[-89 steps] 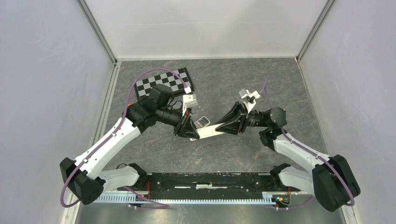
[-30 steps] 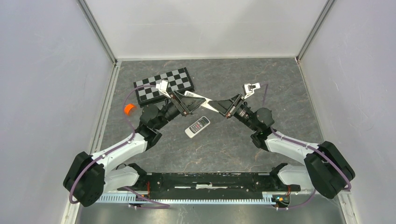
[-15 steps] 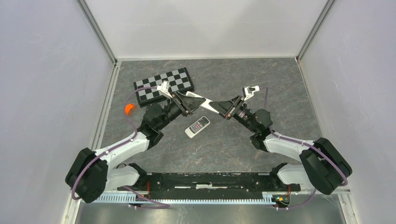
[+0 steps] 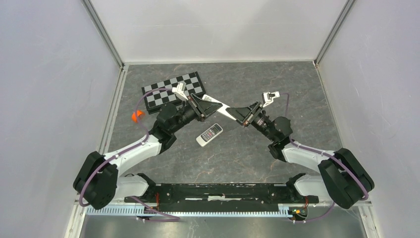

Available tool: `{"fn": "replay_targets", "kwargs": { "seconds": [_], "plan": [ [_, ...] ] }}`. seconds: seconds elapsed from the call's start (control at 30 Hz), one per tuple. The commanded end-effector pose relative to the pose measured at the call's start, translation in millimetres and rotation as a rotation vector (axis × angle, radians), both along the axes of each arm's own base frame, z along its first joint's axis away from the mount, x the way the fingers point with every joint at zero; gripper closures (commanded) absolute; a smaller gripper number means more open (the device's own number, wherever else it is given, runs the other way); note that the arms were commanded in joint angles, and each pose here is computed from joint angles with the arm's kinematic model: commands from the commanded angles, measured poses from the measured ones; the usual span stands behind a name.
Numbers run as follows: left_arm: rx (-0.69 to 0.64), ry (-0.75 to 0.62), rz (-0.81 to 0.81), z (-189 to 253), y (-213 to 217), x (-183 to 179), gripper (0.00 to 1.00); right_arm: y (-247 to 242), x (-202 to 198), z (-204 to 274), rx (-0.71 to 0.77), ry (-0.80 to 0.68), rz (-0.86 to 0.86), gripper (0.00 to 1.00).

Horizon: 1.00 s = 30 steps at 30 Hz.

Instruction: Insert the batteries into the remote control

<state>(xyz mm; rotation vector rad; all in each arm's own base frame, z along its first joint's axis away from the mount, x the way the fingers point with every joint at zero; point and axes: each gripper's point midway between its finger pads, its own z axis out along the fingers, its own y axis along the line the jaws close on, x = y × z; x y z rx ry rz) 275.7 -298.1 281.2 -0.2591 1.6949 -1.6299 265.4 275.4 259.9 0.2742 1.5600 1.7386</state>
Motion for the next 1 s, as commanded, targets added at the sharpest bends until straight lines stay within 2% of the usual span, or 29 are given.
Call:
{"fn": "replay_targets", "kwargs": {
  "seconds": [0.0,0.33,0.5,0.73,0.83,0.97],
  "plan": [
    [0.030,-0.139,0.043,39,2,28,0.98,-21,11,-75,-0.246,0.056,-0.068,0.70],
    [0.071,-0.122,0.056,25,1,54,0.98,-46,20,-107,-0.293,0.135,-0.104,0.58],
    [0.093,-0.105,0.059,10,-3,63,0.98,-44,24,-101,-0.271,0.112,-0.098,0.49],
    [0.219,-0.085,0.107,-33,-5,87,0.98,-46,37,-97,-0.251,0.097,-0.119,0.51],
    [0.285,-0.077,0.148,-50,-1,99,0.98,-50,42,-110,-0.297,0.111,-0.139,0.51],
    [0.378,-0.088,0.207,-55,12,108,0.98,-51,46,-119,-0.409,0.056,-0.134,0.49]
  ]
}}
